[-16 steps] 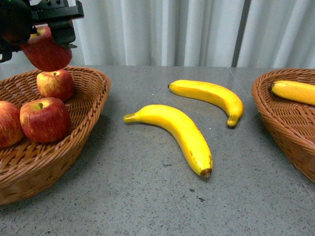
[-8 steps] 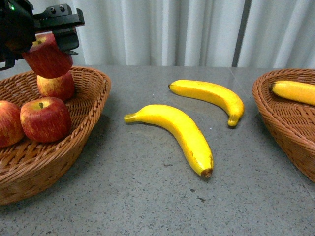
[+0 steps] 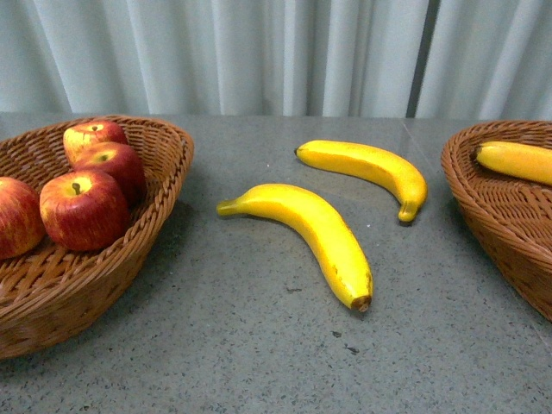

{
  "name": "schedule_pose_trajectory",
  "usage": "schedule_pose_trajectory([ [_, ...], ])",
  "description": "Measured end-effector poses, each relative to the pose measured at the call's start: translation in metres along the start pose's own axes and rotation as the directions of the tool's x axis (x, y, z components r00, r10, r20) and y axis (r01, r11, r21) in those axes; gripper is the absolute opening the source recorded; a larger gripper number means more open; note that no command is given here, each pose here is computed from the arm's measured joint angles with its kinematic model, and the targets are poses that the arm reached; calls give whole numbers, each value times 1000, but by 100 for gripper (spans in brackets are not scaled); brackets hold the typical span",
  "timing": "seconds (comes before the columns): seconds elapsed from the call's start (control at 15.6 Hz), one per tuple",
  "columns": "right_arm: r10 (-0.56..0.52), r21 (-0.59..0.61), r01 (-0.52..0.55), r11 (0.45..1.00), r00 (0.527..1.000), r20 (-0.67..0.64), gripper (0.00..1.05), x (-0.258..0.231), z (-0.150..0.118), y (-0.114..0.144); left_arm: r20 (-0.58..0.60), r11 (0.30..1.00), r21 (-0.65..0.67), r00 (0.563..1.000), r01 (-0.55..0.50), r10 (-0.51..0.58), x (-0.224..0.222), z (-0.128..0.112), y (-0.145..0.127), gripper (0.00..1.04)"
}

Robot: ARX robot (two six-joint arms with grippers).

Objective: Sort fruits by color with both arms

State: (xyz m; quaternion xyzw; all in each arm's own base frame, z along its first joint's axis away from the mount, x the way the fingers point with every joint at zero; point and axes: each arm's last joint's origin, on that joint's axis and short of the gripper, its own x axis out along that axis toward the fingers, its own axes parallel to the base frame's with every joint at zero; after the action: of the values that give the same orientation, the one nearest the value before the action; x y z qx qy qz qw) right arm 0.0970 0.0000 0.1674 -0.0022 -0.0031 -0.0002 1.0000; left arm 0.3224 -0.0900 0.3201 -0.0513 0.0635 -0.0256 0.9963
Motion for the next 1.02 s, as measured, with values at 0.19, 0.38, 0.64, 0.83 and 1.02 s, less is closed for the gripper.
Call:
schedule_pose_trajectory([
  [0.19,0,0,0,1000,1000,0,98,0,0,0,84,997,76,996,2,-8,-53,4,5,98],
  [0.38,0,0,0,1000,1000,0,98,0,0,0,165,994,97,986,-45,28,-94,1,23,87],
  [0.64,0,0,0,1000,1000,0,98,0,0,0,125,993,103,991,-64,51,-131,-78,63,37],
  [0.83,0,0,0,1000,1000,0,98,0,0,0,133,993,100,990,-62,48,-148,-105,76,1],
  [1.02,0,0,0,1000,1000,0,98,0,0,0,118,993,101,992,-55,43,-160,-127,84,2],
])
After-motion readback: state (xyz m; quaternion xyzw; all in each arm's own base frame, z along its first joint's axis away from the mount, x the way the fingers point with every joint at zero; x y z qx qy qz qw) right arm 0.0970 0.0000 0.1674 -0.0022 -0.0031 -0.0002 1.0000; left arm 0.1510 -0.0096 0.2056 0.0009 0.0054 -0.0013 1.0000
